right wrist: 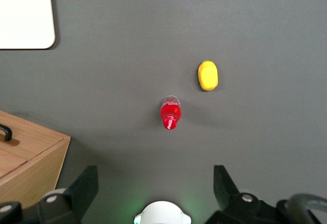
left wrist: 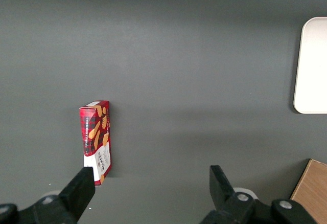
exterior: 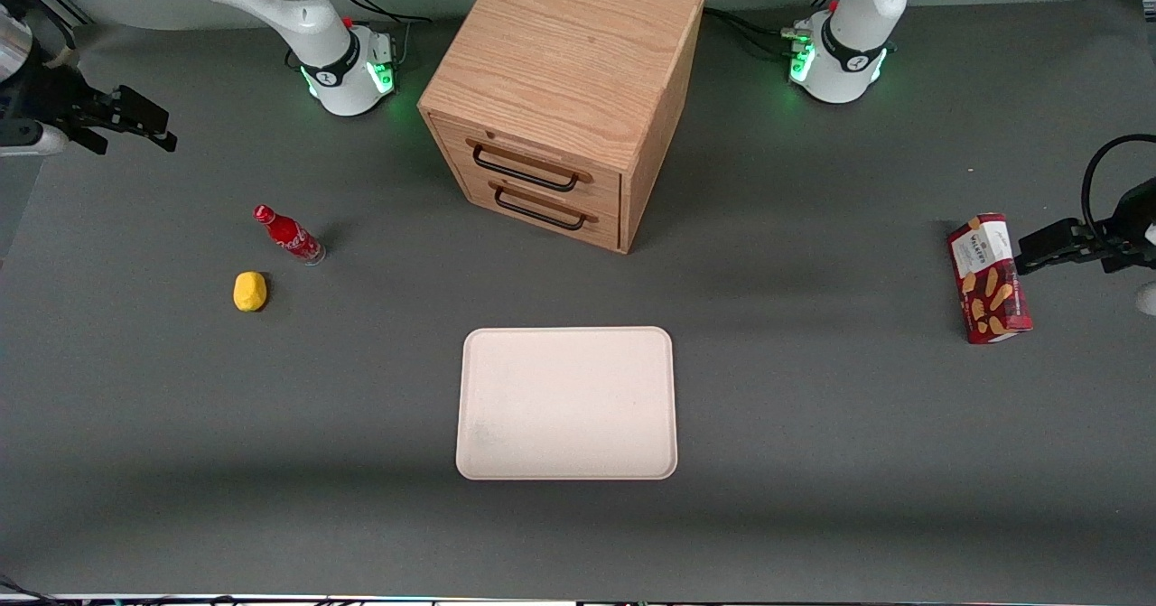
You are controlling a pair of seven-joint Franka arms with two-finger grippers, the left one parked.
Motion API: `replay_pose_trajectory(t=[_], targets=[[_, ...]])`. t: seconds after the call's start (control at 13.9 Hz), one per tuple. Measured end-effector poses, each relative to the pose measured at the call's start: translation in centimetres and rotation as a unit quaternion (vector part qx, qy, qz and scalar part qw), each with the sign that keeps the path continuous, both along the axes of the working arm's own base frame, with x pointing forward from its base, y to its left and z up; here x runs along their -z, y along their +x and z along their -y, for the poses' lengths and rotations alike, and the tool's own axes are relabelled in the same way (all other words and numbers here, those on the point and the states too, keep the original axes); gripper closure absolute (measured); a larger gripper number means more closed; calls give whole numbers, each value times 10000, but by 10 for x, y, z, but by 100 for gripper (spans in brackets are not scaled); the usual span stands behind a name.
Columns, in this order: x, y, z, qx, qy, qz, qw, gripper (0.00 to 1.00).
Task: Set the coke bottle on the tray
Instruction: 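Move the open right gripper down over the red Coca-Cola bottle's cap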
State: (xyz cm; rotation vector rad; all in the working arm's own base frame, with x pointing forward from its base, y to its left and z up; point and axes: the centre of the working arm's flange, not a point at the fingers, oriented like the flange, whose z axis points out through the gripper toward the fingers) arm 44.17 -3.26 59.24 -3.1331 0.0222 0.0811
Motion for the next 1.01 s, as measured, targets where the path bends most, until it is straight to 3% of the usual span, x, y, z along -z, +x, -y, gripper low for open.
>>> replay_pose_trajectory(t=[0.79,1.01], targets=[[153,-10,-8,-105,61,243,9996,0],[189,-19,-13,-134,87,421,9990,0]])
